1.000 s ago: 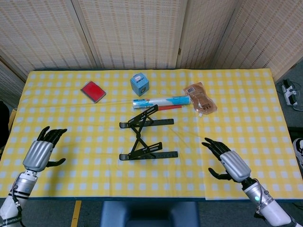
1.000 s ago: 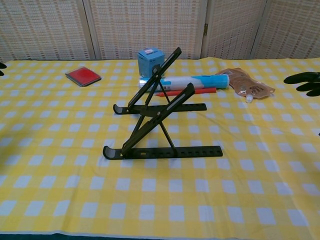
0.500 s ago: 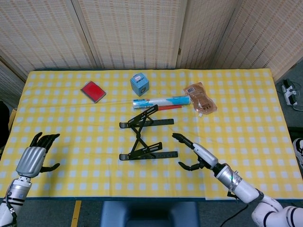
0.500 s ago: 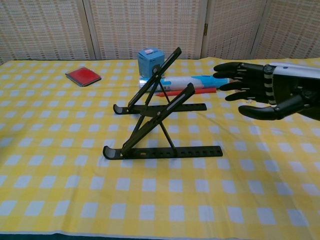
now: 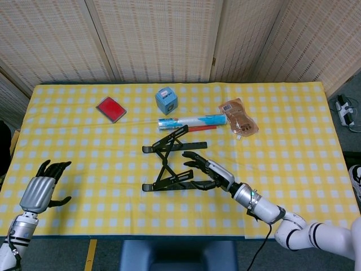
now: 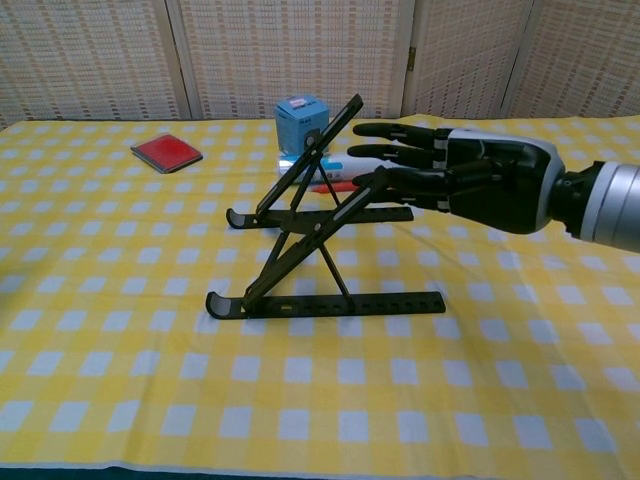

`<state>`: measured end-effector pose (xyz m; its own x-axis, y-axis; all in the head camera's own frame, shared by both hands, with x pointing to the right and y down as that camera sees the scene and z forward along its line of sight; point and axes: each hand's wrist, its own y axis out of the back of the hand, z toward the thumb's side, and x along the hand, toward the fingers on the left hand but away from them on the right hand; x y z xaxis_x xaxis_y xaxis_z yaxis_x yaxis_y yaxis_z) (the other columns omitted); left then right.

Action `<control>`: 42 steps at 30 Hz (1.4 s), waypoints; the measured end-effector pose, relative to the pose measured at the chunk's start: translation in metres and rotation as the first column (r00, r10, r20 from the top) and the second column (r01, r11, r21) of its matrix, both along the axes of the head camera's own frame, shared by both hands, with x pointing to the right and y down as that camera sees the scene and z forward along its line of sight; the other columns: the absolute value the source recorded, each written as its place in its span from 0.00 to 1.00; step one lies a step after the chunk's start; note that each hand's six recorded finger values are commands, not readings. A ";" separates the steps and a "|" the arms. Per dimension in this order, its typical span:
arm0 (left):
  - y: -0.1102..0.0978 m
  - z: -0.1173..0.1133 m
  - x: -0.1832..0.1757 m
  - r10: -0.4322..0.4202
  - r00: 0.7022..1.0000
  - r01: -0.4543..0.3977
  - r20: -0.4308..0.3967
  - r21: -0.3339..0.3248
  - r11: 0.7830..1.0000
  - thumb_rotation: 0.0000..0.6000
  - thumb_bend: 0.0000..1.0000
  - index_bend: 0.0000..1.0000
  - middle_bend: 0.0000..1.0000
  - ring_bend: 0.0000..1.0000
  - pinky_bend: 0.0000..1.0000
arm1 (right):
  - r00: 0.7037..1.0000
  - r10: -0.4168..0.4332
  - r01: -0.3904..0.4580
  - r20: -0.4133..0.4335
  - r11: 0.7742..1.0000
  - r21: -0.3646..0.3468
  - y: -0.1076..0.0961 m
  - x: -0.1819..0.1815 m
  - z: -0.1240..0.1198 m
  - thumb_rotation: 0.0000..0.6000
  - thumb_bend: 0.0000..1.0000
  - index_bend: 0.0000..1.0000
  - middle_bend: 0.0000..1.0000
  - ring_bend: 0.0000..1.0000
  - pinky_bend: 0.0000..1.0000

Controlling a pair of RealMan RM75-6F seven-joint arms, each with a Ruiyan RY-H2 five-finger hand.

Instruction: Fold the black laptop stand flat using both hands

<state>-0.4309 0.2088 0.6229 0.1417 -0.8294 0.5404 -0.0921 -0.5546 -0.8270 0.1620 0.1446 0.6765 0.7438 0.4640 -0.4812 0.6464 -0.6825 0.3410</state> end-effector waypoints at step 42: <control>-0.005 0.005 0.017 0.042 0.999 -0.042 0.005 0.003 0.999 1.00 0.19 0.15 0.19 0.17 0.07 | 0.941 -0.187 0.250 0.282 0.946 -0.207 0.051 0.020 -0.037 1.00 0.43 0.00 0.14 0.18 0.16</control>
<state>-0.4139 0.2037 0.6283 0.1738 -0.8245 0.5384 -0.0641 -0.5551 -0.8293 0.1818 0.1961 0.6399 0.9257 0.1720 -0.3370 0.3598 -0.6760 0.6431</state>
